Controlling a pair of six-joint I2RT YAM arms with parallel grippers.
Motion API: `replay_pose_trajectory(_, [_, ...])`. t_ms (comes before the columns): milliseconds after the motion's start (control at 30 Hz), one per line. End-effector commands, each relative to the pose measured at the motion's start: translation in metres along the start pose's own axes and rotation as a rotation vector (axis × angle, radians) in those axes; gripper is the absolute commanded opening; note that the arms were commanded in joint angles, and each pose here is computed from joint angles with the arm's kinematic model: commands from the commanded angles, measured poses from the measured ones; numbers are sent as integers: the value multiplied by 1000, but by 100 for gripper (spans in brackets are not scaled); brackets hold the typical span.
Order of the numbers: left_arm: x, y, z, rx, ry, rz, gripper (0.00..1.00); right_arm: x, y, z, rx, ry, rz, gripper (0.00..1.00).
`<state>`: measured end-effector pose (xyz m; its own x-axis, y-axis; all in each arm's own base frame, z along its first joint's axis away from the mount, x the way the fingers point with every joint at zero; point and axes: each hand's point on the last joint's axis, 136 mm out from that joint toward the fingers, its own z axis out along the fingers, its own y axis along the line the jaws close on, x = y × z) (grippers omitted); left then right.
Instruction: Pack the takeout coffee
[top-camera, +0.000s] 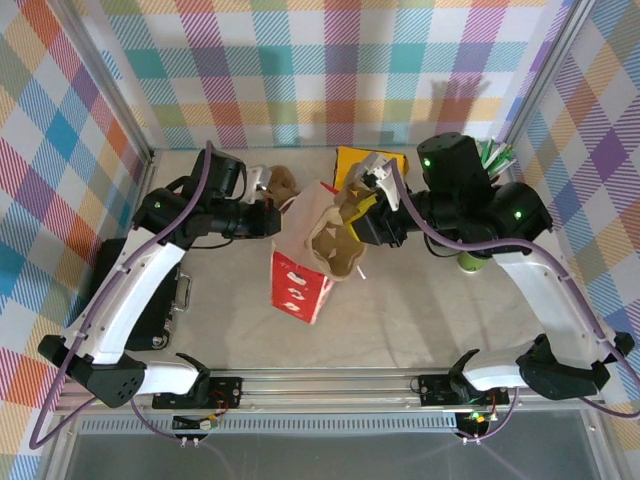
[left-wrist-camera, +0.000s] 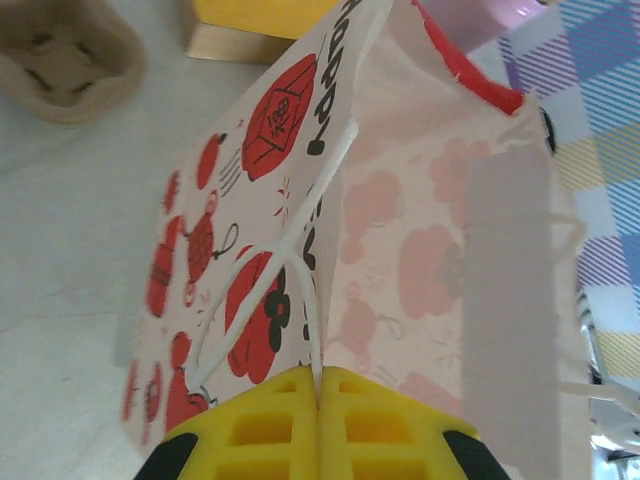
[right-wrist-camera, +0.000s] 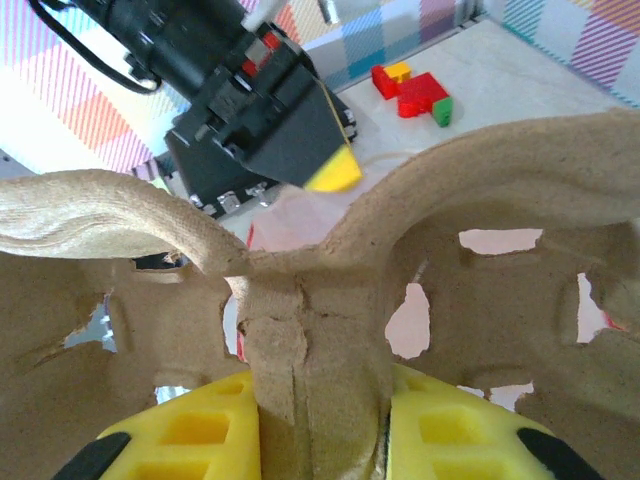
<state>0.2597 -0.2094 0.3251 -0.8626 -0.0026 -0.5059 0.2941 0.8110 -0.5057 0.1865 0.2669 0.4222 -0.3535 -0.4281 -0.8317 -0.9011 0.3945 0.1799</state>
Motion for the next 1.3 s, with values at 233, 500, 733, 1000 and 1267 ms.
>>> replay_pose_trajectory(233, [9,-27,39,246,17,166,0,22,15,22,-284,94,136,26])
replay_pose_trajectory(500, [18,-24,58,276,70,250,0,51,-6,54,-345,182,241,26])
replay_pose_trajectory(733, [24,-30,60,328,97,310,0,73,-30,72,-328,250,269,26])
replay_pose_trajectory(1000, [33,-33,55,363,124,369,0,101,-67,83,-225,336,319,25])
replay_pose_trajectory(1267, [44,-35,54,404,159,404,0,134,-91,94,-101,443,349,27])
